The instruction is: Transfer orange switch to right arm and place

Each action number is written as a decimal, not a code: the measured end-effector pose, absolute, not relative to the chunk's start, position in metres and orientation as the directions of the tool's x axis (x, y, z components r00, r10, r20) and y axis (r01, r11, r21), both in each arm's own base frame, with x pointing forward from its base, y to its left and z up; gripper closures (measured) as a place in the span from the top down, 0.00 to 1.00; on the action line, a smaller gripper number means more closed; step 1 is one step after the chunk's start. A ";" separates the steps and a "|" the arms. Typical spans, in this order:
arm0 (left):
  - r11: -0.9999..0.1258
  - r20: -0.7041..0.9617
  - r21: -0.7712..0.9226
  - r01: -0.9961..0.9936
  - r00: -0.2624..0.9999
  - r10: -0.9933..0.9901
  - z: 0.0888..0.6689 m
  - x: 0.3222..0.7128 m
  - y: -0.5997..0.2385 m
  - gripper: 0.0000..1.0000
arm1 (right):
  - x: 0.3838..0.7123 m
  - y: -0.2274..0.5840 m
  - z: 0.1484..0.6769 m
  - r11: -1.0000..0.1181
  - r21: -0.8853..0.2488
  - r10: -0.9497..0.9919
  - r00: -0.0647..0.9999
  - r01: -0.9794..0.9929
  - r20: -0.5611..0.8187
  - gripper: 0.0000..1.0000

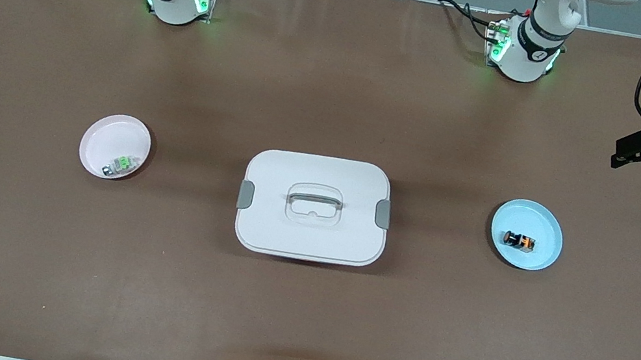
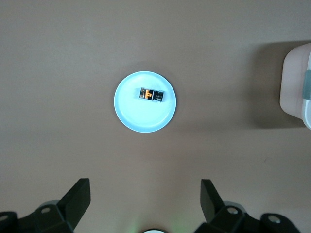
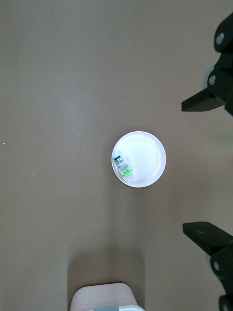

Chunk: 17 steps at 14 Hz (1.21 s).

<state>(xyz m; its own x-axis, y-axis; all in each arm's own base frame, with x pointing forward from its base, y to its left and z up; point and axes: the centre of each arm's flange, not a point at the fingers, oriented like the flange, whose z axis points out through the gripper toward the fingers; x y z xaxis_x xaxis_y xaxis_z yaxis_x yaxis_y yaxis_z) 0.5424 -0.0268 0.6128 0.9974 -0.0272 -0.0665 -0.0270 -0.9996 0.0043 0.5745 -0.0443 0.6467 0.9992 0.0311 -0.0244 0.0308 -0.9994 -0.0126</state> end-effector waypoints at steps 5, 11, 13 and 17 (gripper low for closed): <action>-1.000 -0.056 0.005 -0.027 0.998 -0.027 0.617 0.543 -0.027 1.00 | 0.575 -0.044 0.647 -0.999 -0.013 0.031 0.999 0.031 -0.024 1.00; -1.000 -0.056 0.004 -0.027 0.998 -0.027 0.617 0.543 -0.027 1.00 | 0.575 -0.044 0.647 -0.999 -0.013 0.031 0.999 0.031 -0.024 1.00; -1.000 -0.063 0.004 -0.024 0.998 -0.024 0.613 0.545 -0.025 1.00 | 0.575 -0.044 0.647 -0.999 -0.013 0.031 0.999 0.031 -0.024 1.00; -0.999 -0.114 0.004 -0.049 0.992 -0.049 0.577 0.564 -0.024 1.00 | 0.575 -0.044 0.647 -0.999 -0.013 0.031 0.999 0.031 -0.023 1.00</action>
<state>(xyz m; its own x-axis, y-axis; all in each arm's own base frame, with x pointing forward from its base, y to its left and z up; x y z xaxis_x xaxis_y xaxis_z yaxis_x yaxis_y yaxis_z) 0.5639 -0.0245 0.5774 0.9923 -0.0495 -0.1137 -0.0493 -0.9988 0.0044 0.5746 -0.0442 0.6468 0.9992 0.0313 -0.0233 0.0310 -0.9994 -0.0128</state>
